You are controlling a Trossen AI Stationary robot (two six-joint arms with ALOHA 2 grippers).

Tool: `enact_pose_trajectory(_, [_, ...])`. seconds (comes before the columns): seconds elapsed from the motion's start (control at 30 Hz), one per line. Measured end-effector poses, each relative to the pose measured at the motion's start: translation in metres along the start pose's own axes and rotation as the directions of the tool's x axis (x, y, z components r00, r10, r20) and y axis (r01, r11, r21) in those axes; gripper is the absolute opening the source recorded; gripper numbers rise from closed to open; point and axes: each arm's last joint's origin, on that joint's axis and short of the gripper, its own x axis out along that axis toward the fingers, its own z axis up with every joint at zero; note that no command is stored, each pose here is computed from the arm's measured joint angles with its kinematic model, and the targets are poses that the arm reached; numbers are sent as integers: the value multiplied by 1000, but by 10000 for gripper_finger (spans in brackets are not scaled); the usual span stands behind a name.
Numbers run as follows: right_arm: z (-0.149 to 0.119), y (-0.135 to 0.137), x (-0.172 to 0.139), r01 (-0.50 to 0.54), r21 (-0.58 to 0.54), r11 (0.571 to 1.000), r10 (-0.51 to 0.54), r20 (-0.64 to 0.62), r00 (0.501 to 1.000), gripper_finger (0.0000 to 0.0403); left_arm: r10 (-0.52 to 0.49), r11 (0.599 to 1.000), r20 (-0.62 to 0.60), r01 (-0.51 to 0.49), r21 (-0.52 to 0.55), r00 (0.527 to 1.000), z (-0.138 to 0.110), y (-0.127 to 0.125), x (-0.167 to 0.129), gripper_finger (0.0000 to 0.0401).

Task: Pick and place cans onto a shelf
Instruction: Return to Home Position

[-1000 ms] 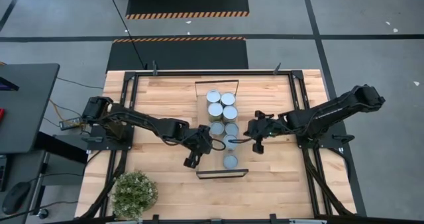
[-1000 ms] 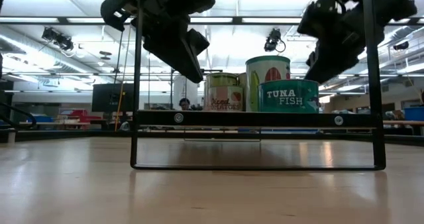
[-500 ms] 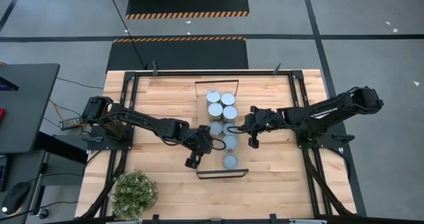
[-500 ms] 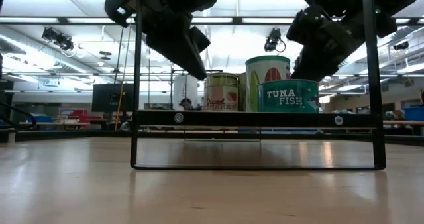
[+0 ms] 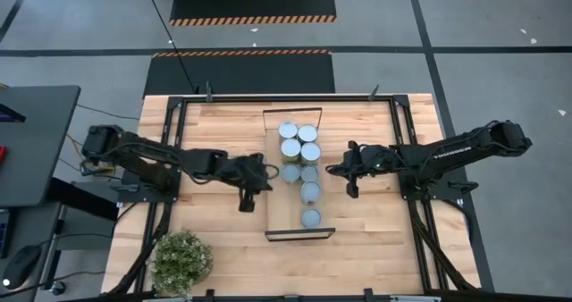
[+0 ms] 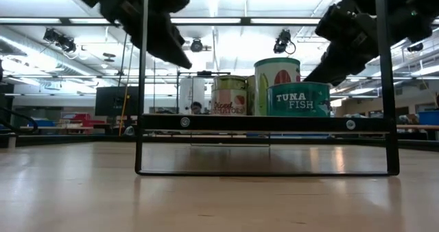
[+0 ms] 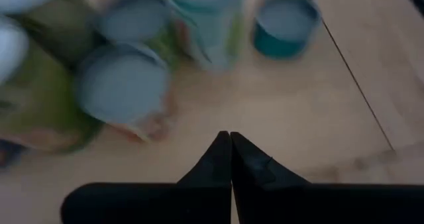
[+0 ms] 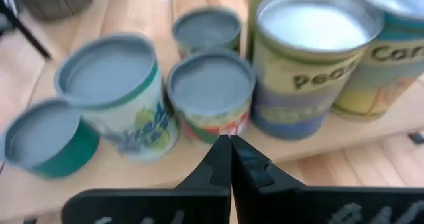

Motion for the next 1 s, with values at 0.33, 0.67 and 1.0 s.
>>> enact_pose_trajectory(0.33, [-8,-19,-20,17,37,999,-25,244,970,0,164,983,284,-133,-126,945,-37,21,-44,1])
enact_pose_trajectory(0.67, [-8,-43,-50,38,75,996,-65,391,918,1,290,953,437,-215,-214,852,-81,21,-71,0])
enact_pose_trajectory(1.0, [-20,-56,-70,101,118,988,-147,501,853,2,353,930,534,-226,-290,768,-122,17,-85,0])
